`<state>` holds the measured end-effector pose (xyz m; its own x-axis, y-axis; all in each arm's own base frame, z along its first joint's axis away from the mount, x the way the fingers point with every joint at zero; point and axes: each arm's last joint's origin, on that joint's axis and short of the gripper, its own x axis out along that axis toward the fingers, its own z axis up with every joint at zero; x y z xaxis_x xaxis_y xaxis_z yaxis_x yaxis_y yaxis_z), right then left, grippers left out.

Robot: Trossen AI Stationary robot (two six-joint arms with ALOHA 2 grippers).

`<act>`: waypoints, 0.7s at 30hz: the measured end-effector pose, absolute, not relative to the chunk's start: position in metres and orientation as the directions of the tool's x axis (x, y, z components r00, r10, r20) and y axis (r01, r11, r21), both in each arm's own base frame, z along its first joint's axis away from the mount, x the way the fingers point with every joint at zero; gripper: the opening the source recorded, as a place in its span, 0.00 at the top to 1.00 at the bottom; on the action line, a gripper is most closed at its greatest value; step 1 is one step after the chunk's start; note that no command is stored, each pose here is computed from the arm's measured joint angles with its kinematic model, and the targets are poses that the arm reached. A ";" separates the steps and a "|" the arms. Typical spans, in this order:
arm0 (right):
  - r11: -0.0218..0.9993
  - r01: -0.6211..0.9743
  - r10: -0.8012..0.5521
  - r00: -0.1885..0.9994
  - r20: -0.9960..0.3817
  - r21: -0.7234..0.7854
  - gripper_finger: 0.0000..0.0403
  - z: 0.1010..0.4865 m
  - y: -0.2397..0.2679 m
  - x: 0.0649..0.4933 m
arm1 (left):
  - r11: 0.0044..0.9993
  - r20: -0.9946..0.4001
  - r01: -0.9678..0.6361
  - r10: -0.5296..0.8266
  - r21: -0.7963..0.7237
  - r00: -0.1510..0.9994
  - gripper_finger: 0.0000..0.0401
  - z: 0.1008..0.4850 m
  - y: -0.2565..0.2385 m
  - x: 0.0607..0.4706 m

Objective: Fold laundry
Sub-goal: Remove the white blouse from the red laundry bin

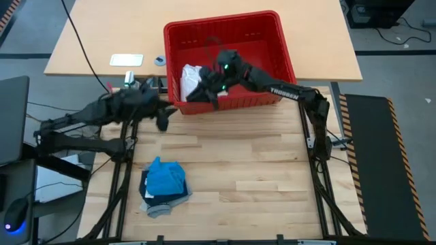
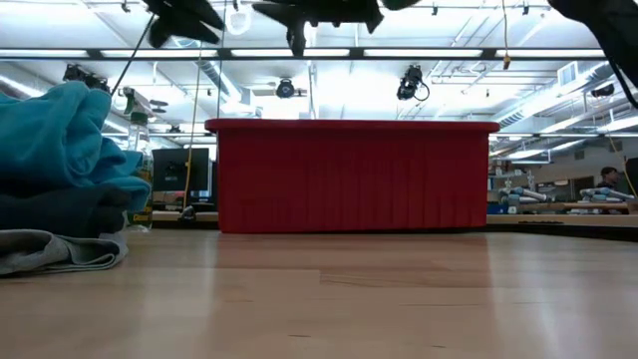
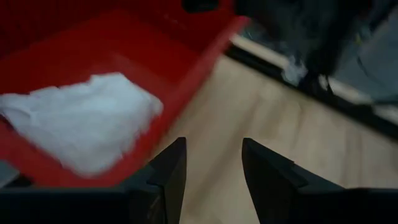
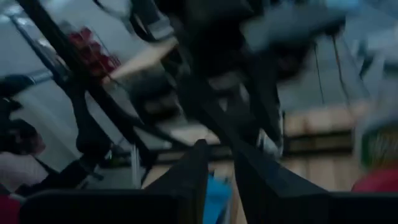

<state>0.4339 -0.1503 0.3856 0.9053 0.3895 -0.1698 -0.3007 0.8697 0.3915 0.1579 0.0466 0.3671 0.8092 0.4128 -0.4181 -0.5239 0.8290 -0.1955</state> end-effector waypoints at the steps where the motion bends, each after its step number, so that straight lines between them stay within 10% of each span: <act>1: 0.873 -0.319 0.389 0.911 -0.134 0.368 0.80 0.390 -0.158 0.432 | 0.821 -0.402 -0.532 0.424 -0.207 0.811 0.61 0.367 0.057 0.163; 12: 0.872 0.184 -0.047 0.953 -0.298 0.453 0.86 0.363 -0.255 0.395 | 0.698 -0.298 -0.602 0.523 -0.388 0.799 0.61 0.339 0.170 0.214; 21: 0.837 0.523 -0.395 0.779 -0.487 0.159 0.78 0.337 -0.311 0.357 | 0.673 -0.388 -0.589 0.447 -0.448 0.806 0.61 0.295 0.211 0.235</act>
